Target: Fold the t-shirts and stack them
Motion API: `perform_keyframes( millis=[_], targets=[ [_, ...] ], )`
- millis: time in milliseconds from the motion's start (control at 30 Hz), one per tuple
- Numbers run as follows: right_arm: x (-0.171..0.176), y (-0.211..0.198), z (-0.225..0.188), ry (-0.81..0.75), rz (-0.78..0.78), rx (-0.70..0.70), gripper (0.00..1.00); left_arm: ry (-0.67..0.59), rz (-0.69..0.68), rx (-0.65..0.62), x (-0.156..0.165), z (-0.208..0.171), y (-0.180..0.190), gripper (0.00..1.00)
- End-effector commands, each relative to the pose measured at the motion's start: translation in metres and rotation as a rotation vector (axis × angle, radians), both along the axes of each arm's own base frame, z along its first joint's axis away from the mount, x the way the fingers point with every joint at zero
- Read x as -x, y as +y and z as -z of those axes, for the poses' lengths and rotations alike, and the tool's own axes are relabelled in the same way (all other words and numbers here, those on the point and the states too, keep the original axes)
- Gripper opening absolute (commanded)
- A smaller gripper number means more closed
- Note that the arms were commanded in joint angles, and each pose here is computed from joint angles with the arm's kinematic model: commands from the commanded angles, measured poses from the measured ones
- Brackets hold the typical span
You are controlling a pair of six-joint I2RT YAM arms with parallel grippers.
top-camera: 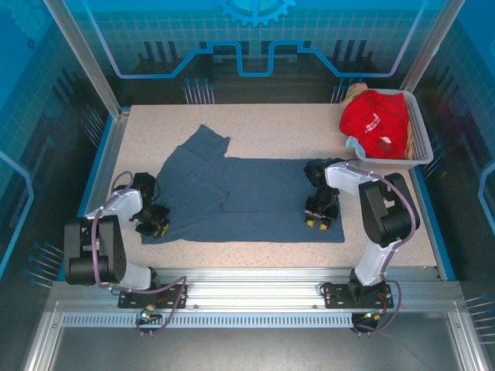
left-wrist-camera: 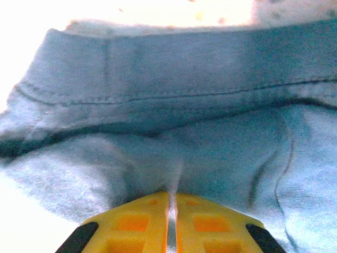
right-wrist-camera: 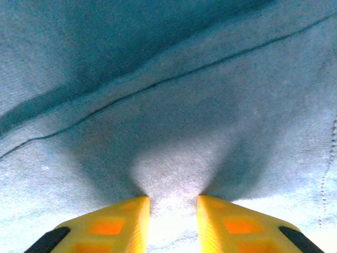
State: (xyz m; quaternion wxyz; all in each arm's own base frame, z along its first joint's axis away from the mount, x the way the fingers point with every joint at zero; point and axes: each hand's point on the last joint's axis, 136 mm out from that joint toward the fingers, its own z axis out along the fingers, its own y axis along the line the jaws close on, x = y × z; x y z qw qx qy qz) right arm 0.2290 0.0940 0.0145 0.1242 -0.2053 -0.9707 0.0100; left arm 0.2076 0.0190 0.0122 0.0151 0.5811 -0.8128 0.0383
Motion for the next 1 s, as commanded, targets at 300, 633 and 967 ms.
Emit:
perform_keyframes(
  millis=[300, 633, 967],
  targets=[
    [-0.052, 0.015, -0.065, -0.276, -0.134, -0.056, 0.48, -0.141, -0.043, -0.097, -0.045, -0.059, 0.031, 0.21],
    [-0.163, -0.012, -0.118, -0.596, -0.118, -0.045, 0.52, -0.478, 0.565, -0.135, -0.272, -0.126, -0.029, 0.52],
    [-0.218, -0.041, -0.097, -0.586, -0.053, -0.043, 0.50, -0.705, 0.553, -0.157, -0.389, -0.110, -0.040, 0.53]
  ],
)
